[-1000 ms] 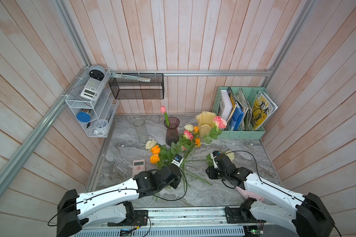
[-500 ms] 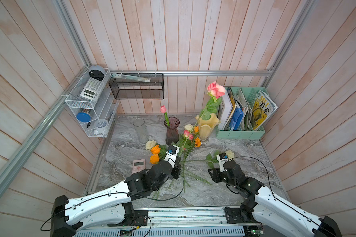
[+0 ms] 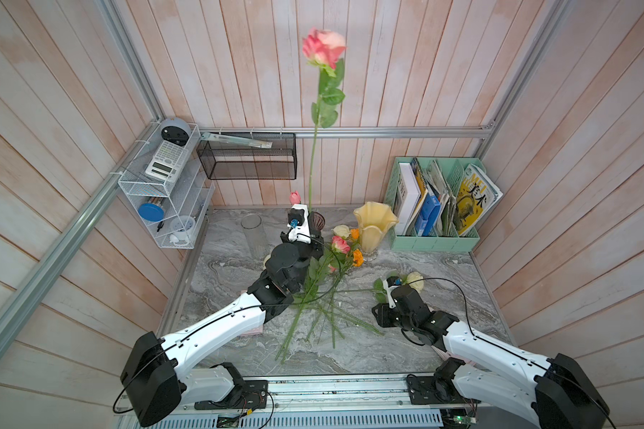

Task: Arrange the flowers in different vases according to their colors
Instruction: Insert the flower into the vase.

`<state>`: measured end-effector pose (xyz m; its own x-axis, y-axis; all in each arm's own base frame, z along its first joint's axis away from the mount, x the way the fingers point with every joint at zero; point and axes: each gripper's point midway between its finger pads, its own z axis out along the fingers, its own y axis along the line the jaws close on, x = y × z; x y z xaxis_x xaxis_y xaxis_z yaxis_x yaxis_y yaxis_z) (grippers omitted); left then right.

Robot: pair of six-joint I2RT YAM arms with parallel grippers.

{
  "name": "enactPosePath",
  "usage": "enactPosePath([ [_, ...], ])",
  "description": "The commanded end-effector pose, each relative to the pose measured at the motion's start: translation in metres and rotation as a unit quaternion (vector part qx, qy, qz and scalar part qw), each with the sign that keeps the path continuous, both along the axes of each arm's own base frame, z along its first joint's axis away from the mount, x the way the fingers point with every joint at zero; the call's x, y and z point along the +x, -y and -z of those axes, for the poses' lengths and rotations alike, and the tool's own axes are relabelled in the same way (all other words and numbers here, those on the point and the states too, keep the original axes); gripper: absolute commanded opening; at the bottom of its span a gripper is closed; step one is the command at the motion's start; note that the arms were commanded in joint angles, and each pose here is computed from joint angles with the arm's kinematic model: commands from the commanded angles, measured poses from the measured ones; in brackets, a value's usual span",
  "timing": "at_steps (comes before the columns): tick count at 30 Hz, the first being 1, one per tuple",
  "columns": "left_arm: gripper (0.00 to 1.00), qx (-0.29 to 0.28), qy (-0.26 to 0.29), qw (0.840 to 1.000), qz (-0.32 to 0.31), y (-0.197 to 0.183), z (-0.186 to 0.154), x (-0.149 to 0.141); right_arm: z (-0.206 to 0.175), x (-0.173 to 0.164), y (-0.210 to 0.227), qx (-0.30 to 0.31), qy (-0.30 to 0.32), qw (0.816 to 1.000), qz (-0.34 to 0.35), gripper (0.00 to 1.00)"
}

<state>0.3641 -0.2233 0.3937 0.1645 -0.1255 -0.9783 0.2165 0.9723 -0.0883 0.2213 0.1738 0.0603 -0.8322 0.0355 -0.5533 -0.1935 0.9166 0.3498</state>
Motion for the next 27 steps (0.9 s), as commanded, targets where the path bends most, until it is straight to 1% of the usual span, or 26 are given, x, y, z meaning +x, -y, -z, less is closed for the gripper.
enactPosePath([
  [1,0.00,-0.051,0.082,0.995,0.007,-0.008,-0.038,0.016,-0.007,0.009,-0.003,0.000,0.011,1.000,0.004,0.41],
  [5,0.00,-0.053,0.098,0.994,0.016,-0.004,-0.033,0.042,-0.002,0.012,-0.002,-0.006,0.009,1.000,0.003,0.41],
  [8,0.00,-0.056,0.106,0.993,0.021,0.002,-0.024,0.054,0.000,0.015,-0.002,-0.008,0.006,1.000,0.004,0.41],
  [11,0.00,-0.069,0.098,0.992,0.024,0.003,-0.011,0.064,0.003,0.016,-0.002,-0.010,0.002,1.000,0.004,0.41],
  [16,0.00,-0.080,0.092,0.992,0.027,0.006,0.006,0.071,0.004,0.018,-0.001,-0.014,0.001,1.000,0.001,0.41],
  [23,0.00,-0.075,0.080,0.994,0.018,0.007,0.025,0.080,0.004,0.018,0.003,-0.012,0.001,1.000,0.001,0.41],
  [27,0.00,-0.065,0.065,0.996,0.013,0.009,0.038,0.087,0.005,0.016,0.006,-0.011,0.001,1.000,0.004,0.41],
])
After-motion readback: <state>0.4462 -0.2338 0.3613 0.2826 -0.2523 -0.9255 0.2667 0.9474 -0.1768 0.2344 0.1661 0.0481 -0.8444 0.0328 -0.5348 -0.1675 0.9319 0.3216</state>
